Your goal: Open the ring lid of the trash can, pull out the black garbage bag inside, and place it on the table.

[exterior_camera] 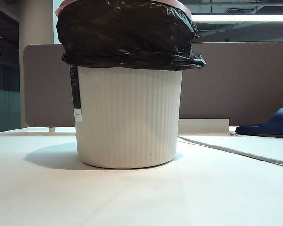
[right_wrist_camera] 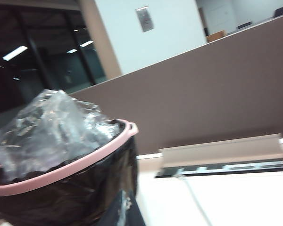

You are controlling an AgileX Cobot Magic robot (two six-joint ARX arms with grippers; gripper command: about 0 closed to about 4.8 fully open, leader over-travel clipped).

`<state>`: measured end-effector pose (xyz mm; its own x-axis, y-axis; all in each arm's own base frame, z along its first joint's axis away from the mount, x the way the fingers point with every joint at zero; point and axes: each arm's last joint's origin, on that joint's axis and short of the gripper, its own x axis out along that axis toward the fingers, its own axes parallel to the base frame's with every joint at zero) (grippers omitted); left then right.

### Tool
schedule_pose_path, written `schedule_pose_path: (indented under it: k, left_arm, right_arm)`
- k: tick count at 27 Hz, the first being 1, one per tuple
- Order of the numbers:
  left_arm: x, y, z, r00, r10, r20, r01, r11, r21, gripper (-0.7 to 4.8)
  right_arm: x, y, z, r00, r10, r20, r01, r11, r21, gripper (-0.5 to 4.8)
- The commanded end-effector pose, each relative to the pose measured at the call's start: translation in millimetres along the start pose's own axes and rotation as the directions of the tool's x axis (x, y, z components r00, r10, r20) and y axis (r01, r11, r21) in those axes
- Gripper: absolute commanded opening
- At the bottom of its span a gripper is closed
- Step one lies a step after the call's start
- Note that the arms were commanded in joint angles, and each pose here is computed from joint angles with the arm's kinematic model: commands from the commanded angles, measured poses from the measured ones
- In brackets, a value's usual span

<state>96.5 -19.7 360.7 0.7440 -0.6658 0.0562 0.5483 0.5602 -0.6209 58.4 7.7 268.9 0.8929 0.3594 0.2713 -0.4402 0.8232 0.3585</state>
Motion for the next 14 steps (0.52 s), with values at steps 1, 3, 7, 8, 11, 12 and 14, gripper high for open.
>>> schedule_pose_path:
  k: [1,3,7,8,11,12,14]
  left_arm:
    - [19,12.2,5,0.990,-0.095,-0.105,0.082,0.989,-0.122,0.79]
    - [31,23.0,7,0.983,-0.104,-0.148,0.076,0.980,-0.183,0.93]
    - [48,40.0,5,0.977,-0.088,-0.197,0.041,0.972,-0.233,0.93]
    - [53,44.4,5,0.974,-0.086,-0.208,0.033,0.969,-0.244,0.93]
    - [64,53.5,3,0.968,-0.086,-0.236,0.021,0.963,-0.267,0.93]
    - [68,56.2,2,0.966,-0.084,-0.245,0.014,0.962,-0.274,0.93]
    - [73,60.6,0,0.964,-0.076,-0.256,0.000,0.958,-0.286,0.93]
  right_arm:
    - [-2,5,10,0.999,-0.054,0.007,0.055,0.996,-0.074,-0.02]
    - [-3,9,16,0.998,-0.065,-0.003,0.064,0.993,-0.101,-0.02]
    - [-3,17,31,0.998,-0.068,-0.015,0.066,0.987,-0.146,-0.02]
    - [-3,20,35,0.998,-0.068,-0.014,0.065,0.985,-0.159,-0.02]
    - [0,27,51,0.998,-0.066,-0.010,0.063,0.980,-0.189,-0.02]
    - [2,28,55,0.998,-0.068,-0.016,0.064,0.980,-0.190,-0.02]
    - [8,30,64,0.996,-0.070,-0.047,0.061,0.982,-0.179,-0.02]
